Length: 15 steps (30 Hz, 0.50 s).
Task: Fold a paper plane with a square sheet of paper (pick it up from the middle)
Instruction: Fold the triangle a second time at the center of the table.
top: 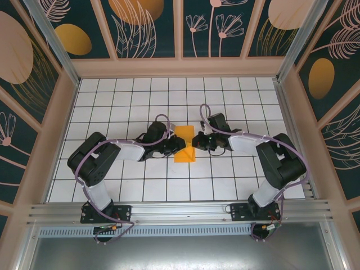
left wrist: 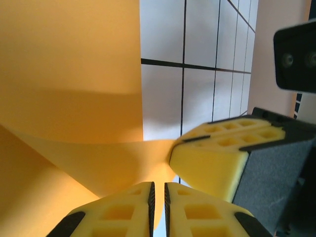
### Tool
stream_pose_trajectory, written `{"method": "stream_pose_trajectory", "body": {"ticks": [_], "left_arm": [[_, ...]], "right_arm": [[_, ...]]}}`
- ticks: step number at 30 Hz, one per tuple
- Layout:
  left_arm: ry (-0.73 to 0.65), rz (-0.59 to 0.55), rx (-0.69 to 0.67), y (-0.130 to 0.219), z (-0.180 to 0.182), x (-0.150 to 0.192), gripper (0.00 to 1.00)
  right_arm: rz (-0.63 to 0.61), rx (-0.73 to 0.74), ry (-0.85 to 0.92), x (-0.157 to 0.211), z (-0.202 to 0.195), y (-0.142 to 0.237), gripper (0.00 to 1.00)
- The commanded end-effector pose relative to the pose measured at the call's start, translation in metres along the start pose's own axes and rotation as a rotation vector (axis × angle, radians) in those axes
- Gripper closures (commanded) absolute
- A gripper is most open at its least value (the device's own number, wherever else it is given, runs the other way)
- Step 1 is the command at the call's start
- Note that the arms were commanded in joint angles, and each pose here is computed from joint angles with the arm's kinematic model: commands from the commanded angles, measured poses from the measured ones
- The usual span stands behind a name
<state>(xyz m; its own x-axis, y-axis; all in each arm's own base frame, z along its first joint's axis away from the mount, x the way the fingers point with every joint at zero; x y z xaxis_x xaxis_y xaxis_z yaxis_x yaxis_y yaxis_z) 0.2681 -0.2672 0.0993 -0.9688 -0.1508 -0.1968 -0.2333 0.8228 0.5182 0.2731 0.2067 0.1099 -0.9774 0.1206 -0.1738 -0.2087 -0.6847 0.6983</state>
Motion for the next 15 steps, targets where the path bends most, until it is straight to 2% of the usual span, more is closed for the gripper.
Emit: {"method": "stream_pose_trajectory", "body": {"ticks": [1,9,15], "left_arm": [[-0.106,0.007,0.009,0.0072,-0.0190,-0.0042,0.82],[-0.132,0.014,-0.047,0.0068,-0.0171,-0.0071,0.82],[-0.133,0.024,-0.036,0.0014,-0.0199,-0.0107,0.84]], "right_arm": [[-0.006,0.052,0.057,-0.0056,-0.0037,-0.0032,0.99],[0.018,0.050,0.116,-0.0135,-0.0092,-0.0073,0.99],[0.054,0.038,0.134,-0.0146,-0.0118,-0.0115,0.99]]}}
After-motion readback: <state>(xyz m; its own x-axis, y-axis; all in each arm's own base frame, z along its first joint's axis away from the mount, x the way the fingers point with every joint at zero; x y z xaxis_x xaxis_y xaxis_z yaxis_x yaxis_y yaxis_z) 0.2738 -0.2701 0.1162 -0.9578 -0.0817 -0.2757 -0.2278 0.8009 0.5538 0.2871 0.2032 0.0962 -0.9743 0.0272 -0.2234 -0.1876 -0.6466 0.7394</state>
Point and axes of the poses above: each hand's point on the last joint's axis, 136 mm out from that joint toward the fingers, its own y axis back along the fingers, its own z axis along the line the jaws close on, x = y × z, the point moved 8 cm from there along y, back along the fingers, and after that the axes turned 5 degrees about -y, right-handed, at the moved point
